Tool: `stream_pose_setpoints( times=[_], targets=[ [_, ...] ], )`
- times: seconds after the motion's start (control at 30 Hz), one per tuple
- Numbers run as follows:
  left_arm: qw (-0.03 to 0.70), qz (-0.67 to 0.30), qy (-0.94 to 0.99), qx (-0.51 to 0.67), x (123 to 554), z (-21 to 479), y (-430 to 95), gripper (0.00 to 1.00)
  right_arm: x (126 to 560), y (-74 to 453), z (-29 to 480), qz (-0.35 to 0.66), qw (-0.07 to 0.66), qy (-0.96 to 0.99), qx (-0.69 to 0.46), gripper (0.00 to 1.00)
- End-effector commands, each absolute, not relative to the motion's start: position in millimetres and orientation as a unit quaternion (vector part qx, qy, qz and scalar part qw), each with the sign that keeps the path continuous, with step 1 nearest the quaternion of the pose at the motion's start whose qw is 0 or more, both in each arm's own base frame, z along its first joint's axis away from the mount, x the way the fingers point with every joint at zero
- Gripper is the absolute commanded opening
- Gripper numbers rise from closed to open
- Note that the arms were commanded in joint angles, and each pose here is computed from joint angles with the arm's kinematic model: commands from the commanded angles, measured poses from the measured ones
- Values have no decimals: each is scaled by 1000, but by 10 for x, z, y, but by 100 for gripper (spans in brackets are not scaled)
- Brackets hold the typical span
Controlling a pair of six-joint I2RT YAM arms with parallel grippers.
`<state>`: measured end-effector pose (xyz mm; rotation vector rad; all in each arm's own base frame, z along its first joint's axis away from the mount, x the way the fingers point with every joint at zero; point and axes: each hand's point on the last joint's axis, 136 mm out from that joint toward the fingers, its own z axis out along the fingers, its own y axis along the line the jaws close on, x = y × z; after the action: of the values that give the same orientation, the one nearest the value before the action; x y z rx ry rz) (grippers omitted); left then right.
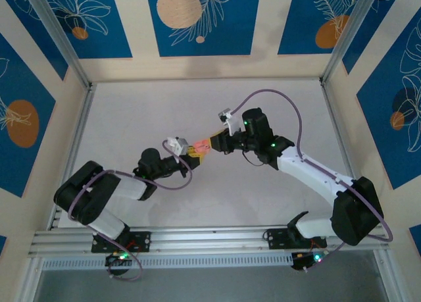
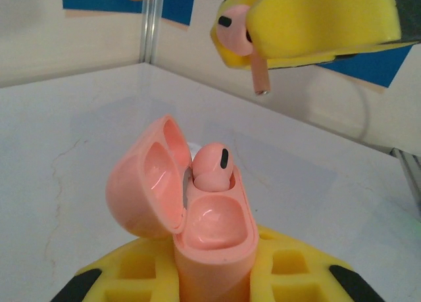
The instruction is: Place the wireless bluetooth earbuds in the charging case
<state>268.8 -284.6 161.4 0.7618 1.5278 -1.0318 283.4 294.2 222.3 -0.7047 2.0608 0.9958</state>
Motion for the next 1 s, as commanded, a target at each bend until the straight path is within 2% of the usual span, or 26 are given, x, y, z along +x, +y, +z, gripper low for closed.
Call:
stream_pose_setpoints(
  times=[0.0, 0.33, 0.97],
  targets=[
    [564, -461, 597, 337, 2617, 1866, -2933, 19, 2713, 3079, 2378, 407, 385, 762, -325, 23],
    [572, -464, 588, 335, 2601, 1957, -2927, 19, 2666, 3322, 2405, 418, 384, 740, -361, 23],
    [583, -466, 576, 334, 2565, 2101, -2898, 19, 2635, 3445, 2236, 414, 362, 743, -381, 23]
  ],
)
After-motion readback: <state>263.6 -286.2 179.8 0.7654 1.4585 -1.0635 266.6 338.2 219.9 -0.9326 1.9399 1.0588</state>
